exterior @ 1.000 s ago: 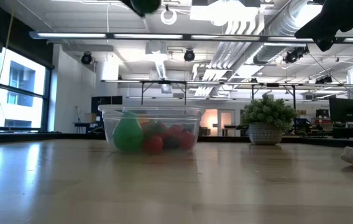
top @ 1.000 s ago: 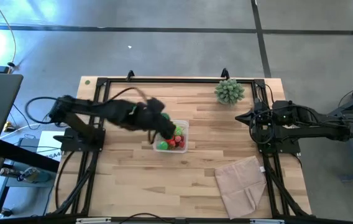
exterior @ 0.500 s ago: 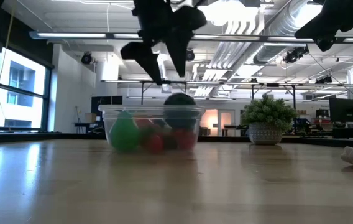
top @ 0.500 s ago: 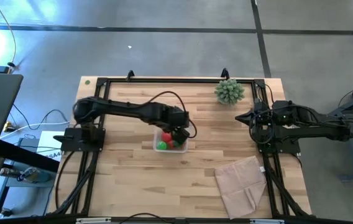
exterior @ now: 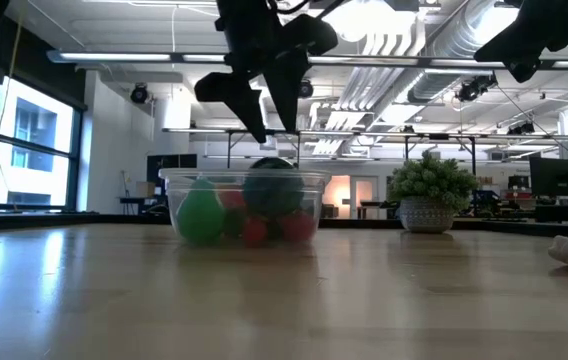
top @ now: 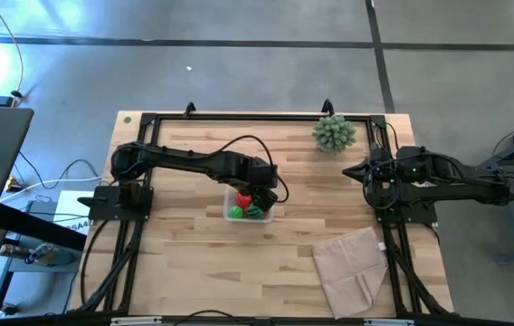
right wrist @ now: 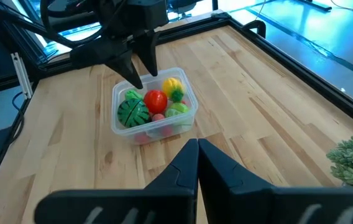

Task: Pick and placing Produce into tupperware
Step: Return to Home Position

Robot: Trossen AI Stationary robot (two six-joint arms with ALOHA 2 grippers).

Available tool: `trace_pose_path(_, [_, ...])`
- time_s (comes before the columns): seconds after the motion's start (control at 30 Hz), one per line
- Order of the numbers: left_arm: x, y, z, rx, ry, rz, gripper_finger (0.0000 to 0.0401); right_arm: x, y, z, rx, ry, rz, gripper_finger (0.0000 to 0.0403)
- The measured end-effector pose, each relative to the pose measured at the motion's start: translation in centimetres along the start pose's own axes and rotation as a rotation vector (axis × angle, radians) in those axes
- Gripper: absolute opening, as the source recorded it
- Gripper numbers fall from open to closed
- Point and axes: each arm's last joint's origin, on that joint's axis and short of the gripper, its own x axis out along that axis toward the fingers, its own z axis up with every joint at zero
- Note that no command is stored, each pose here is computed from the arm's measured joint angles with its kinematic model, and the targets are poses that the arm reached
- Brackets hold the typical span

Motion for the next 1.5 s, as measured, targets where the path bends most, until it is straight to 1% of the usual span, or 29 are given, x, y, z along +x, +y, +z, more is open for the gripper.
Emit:
trace_pose_path(0.13, [-0.4, 0.1, 0.0, 0.011, -0.002, -0.001, 0.0213, 0.0, 0.0, 0.0, 0.0, 0.0, 0.0, 0.0])
trace_pose_path(0.2, [-0.8, 0.2, -0.1, 0.065, -0.004, -0.003, 0.0209, 0.0, 0.0, 0.0, 0.0, 0.0, 0.001, 0.0])
trace_pose_path(0.27, [-1.3, 0.4, -0.2, 0.154, 0.003, -0.014, 0.0202, 0.0, 0.0, 0.0, 0.0, 0.0, 0.0, 0.0])
trace_pose_path(0.4, [-3.9, 0.7, -0.3, 0.39, 0.001, -0.133, 0.0176, 0.0, 0.0, 0.0, 0.0, 0.0, 0.0, 0.0])
trace_pose_path(0.47, [-5.2, 0.9, -0.3, 0.457, -0.026, -0.183, 0.0159, 0.0, 0.0, 0.0, -0.001, 0.0, 0.001, 0.0])
trace_pose_path(0.53, [-6.4, 1.0, -0.2, 0.458, -0.061, -0.217, 0.014, 0.0, 0.0, 0.0, 0.0, 0.0, 0.0, 0.0])
trace_pose_path(0.7, [-9.2, 1.8, -0.3, 0.398, -0.13, -0.271, 0.0087, 0.0, 0.0, 0.0, 0.0, 0.0, 0.001, 0.0])
trace_pose_path(0.8, [-10.5, 2.5, -0.5, 0.442, -0.178, -0.242, 0.0054, 0.0, 0.0, 0.0, 0.0, 0.0, 0.0, 0.0])
trace_pose_path(0.87, [-11.1, 2.9, -0.6, 0.452, -0.208, -0.217, 0.0033, 0.0, 0.0, 0.0, 0.0, 0.0, 0.0, 0.0])
trace_pose_path(0.97, [-12.1, 3.3, -0.7, 0.465, -0.24, -0.218, 0.0007, 0.0, 0.0, 0.0, 0.0, 0.0, 0.0, 0.0])
trace_pose_path(1.1, [-13.3, 3.8, -0.9, 0.488, -0.281, -0.225, 0.0008, 0.0, 0.0, 0.0, 0.0, 0.0, 0.0, 0.0])
trace_pose_path(1.23, [-15.7, 4.7, -1.4, 0.512, -0.355, -0.255, 0.0002, 0.0, 0.0, 0.0, 0.0, 0.0, 0.0, 0.0])
trace_pose_path(1.37, [-19.5, 6.9, -2.6, 0.515, -0.457, -0.305, 0.0002, 0.0, 0.0, 0.0, 0.0, 0.0, 0.0, 0.0])
trace_pose_path(1.5, [-23.5, 9.9, -4.3, 0.525, -0.568, -0.346, 0.0002, 0.0, 0.0, 0.0, 0.0, 0.0, 0.0, 0.0])
